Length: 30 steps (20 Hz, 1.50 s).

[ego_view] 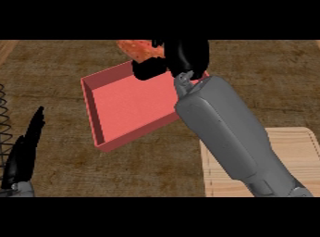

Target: Pick the sweet potato from the cutting board and place it in the cardboard box

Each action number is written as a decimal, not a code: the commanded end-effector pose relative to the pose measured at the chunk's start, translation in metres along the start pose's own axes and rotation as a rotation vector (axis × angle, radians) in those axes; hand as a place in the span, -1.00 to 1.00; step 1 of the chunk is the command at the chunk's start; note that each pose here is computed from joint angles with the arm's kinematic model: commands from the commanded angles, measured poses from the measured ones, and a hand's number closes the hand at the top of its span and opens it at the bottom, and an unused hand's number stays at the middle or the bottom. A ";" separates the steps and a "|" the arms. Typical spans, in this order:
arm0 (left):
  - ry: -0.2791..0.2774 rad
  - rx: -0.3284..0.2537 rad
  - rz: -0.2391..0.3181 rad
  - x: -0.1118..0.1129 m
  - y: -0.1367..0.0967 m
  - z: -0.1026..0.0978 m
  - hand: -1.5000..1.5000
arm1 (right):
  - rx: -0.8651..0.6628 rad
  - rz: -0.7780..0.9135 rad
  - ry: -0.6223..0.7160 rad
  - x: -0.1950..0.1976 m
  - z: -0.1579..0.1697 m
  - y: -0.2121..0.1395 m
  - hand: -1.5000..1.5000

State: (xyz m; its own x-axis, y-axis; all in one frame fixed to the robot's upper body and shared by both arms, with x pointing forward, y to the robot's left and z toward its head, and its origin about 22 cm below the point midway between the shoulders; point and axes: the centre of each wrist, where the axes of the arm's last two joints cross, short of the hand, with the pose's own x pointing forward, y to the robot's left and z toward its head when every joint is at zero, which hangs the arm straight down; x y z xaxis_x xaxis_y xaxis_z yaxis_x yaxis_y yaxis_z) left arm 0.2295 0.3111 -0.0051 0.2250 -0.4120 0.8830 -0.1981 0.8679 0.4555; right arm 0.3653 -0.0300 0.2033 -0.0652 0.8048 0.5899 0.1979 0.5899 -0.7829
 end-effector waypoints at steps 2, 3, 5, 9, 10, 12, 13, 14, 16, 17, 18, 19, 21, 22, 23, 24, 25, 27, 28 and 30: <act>-0.068 0.016 -0.076 0.020 0.018 -0.030 0.00 | -0.007 0.006 0.059 -0.003 -0.032 0.022 1.00; -0.075 0.025 -0.096 0.021 0.038 -0.030 0.00 | 0.006 -0.017 0.042 -0.013 -0.030 0.030 1.00; -0.085 0.010 -0.093 0.020 0.030 -0.034 0.00 | 0.009 0.039 0.070 -0.004 -0.034 0.037 1.00; -0.100 0.004 -0.084 0.033 0.027 -0.032 0.00 | -0.003 -0.001 0.181 -0.024 -0.051 0.042 1.00; -0.100 0.000 -0.101 0.029 0.015 -0.027 0.00 | 0.016 -0.006 0.225 -0.035 -0.047 0.053 -1.00; -0.105 0.013 -0.083 0.039 0.015 -0.033 0.00 | 0.044 -0.072 0.266 -0.058 -0.046 0.062 -1.00; -0.112 -0.001 -0.075 0.039 0.016 -0.041 0.00 | 0.049 -0.079 0.281 -0.044 -0.051 0.055 -1.00; -0.119 -0.003 -0.092 0.033 0.017 -0.026 0.00 | 0.052 -0.082 0.274 -0.049 -0.051 0.059 -1.00; -0.106 -0.027 -0.064 0.028 0.019 -0.034 0.00 | 0.040 -0.093 0.242 -0.045 -0.054 0.058 -1.00; -0.116 -0.007 -0.086 0.049 0.008 -0.043 0.00 | 0.037 -0.115 0.221 -0.041 -0.058 0.054 -1.00; -0.124 -0.021 -0.088 0.044 0.015 -0.039 0.00 | 0.026 -0.132 0.217 -0.031 -0.060 0.050 -1.00; -0.130 0.004 -0.103 0.044 0.015 -0.035 0.00 | 0.005 -0.137 0.192 -0.048 -0.057 0.058 -1.00; -0.115 -0.013 -0.092 0.042 0.023 -0.033 0.00 | -0.056 -0.156 0.141 -0.038 -0.058 0.055 -1.00; -0.103 -0.012 -0.084 0.038 0.012 -0.034 0.00 | -0.079 -0.199 0.114 -0.037 -0.059 0.053 -1.00; -0.103 -0.002 -0.095 0.048 0.016 -0.035 0.00 | -0.119 -0.204 0.099 -0.038 -0.055 0.056 -1.00; -0.100 -0.003 -0.092 0.027 0.027 -0.029 0.00 | -0.144 -0.233 0.107 -0.032 -0.062 0.049 -1.00; -0.095 0.005 -0.100 0.033 0.018 -0.031 0.00 | -0.164 -0.245 0.089 -0.037 -0.059 0.052 -1.00; -0.077 0.023 -0.096 0.022 0.036 -0.027 0.00 | -0.245 -0.329 0.103 -0.037 -0.061 0.047 -1.00; -0.086 0.019 -0.101 0.037 0.019 -0.032 0.00 | -0.252 -0.363 0.100 -0.037 -0.060 0.047 -1.00; -0.071 0.039 -0.079 0.026 0.016 -0.030 0.00 | -0.278 -0.398 0.087 -0.051 -0.058 0.050 -1.00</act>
State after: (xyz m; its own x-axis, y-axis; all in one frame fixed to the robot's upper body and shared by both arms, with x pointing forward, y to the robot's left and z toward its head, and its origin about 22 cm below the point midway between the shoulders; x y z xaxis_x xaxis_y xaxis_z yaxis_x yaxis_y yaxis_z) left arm 0.2350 0.3063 -0.0030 0.2115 -0.4280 0.8787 -0.1928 0.8631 0.4668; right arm 0.4357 -0.0367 0.1547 -0.0629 0.5649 0.8227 0.3741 0.7776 -0.5054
